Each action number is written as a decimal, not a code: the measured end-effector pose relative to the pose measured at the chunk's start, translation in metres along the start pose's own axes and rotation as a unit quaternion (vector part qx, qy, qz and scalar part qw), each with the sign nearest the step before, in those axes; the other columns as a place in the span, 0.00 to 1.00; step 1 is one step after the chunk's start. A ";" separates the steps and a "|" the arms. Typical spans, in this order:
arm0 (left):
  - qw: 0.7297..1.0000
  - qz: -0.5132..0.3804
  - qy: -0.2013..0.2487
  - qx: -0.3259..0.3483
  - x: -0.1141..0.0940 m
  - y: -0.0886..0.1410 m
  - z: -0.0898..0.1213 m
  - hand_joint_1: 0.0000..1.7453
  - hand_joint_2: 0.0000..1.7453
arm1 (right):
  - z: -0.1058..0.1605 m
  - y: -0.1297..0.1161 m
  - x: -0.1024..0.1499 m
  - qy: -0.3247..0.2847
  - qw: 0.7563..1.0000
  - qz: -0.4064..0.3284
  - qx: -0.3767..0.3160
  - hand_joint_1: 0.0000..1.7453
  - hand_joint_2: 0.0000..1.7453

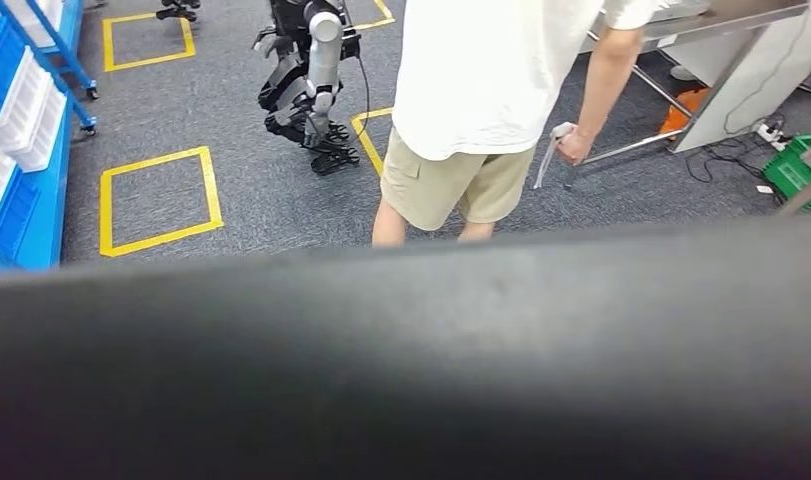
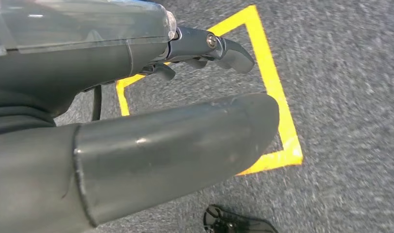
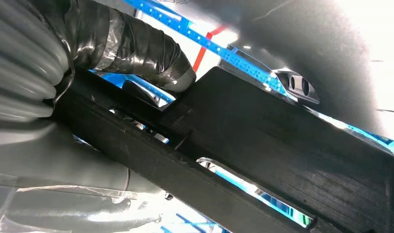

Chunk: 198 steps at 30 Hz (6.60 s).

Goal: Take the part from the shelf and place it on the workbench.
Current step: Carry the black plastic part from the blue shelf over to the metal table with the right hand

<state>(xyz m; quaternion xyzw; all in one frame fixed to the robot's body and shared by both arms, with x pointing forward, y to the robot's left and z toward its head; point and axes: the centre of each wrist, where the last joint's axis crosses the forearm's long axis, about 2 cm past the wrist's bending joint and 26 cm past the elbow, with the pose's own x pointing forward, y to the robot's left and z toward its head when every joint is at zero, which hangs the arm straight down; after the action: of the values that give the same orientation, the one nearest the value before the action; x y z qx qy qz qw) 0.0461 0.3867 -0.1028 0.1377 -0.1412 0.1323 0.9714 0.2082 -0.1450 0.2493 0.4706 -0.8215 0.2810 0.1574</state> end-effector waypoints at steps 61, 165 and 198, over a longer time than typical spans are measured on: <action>1.000 0.000 -0.017 -0.022 0.000 -0.007 0.001 0.00 0.00 | 0.016 0.007 0.006 0.015 0.999 0.005 -0.036 0.98 1.00; 0.996 0.020 -0.025 -0.080 -0.007 -0.019 0.003 0.00 0.00 | 0.013 0.001 0.006 0.014 0.998 -0.005 -0.065 0.98 1.00; 0.997 0.021 -0.024 -0.074 -0.011 -0.016 0.004 0.00 0.00 | 0.019 0.002 0.005 0.028 0.997 0.006 -0.077 0.98 1.00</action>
<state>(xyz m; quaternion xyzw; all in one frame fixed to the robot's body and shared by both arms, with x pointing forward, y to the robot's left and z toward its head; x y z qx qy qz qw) 0.0395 0.3682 -0.1066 0.0654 -0.1763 0.1390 0.9723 0.2038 -0.1589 0.2365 0.4444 -0.8386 0.2311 0.2140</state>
